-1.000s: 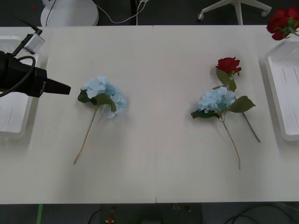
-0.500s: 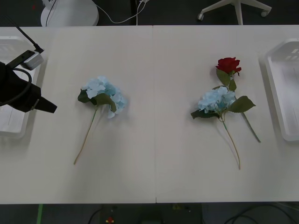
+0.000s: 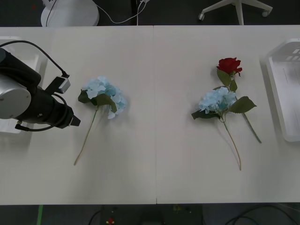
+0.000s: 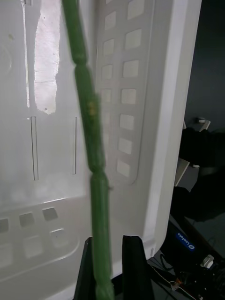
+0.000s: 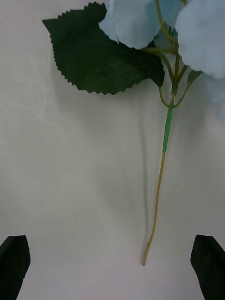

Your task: Put the red flowers into the right box and the blue flowers into the left box

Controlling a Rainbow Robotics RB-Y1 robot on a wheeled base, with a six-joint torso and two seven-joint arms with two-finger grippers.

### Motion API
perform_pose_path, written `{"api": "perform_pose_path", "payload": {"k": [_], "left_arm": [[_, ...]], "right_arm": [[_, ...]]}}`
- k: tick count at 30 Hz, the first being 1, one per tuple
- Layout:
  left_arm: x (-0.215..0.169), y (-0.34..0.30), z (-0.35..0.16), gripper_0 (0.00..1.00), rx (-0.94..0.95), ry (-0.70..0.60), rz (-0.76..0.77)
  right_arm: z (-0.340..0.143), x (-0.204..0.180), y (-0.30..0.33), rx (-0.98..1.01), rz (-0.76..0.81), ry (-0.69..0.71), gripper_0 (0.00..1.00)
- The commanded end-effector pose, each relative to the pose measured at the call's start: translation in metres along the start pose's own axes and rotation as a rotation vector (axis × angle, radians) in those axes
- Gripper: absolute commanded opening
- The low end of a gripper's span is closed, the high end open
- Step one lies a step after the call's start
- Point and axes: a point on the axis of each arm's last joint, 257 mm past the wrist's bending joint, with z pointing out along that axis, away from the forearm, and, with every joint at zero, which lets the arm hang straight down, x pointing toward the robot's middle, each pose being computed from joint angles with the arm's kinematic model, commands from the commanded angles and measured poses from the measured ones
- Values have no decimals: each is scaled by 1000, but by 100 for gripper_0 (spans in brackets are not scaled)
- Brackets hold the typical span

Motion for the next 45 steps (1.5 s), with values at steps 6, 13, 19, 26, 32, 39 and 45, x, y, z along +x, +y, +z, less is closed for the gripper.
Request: {"api": "perform_pose_path", "payload": {"k": [6, 13, 19, 26, 32, 39, 45], "left_arm": [[-29, 0, 28, 100, -49, 1, -43], [-55, -18, 58, 100, -55, -27, -16], [-54, -27, 71, 100, -50, -31, 8], [-46, -30, 76, 100, -51, -13, 8], [-37, -32, 81, 77, -55, 5, 10], [-32, -32, 87, 0, -77, 0, 31], [-36, -31, 89, 0, -79, -22, 24]], "right_arm": [[18, -25, 3, 13, 1, -30, 62], [4, -36, 29, -104, 54, -12, 79], [-47, -70, 73, -310, 111, 29, 88], [-84, -118, 127, -432, 87, -17, 88], [-97, -154, 186, -484, 99, -70, 88], [-95, -177, 265, -566, 85, -103, 88], [-98, -191, 314, -621, 97, -119, 89]]}}
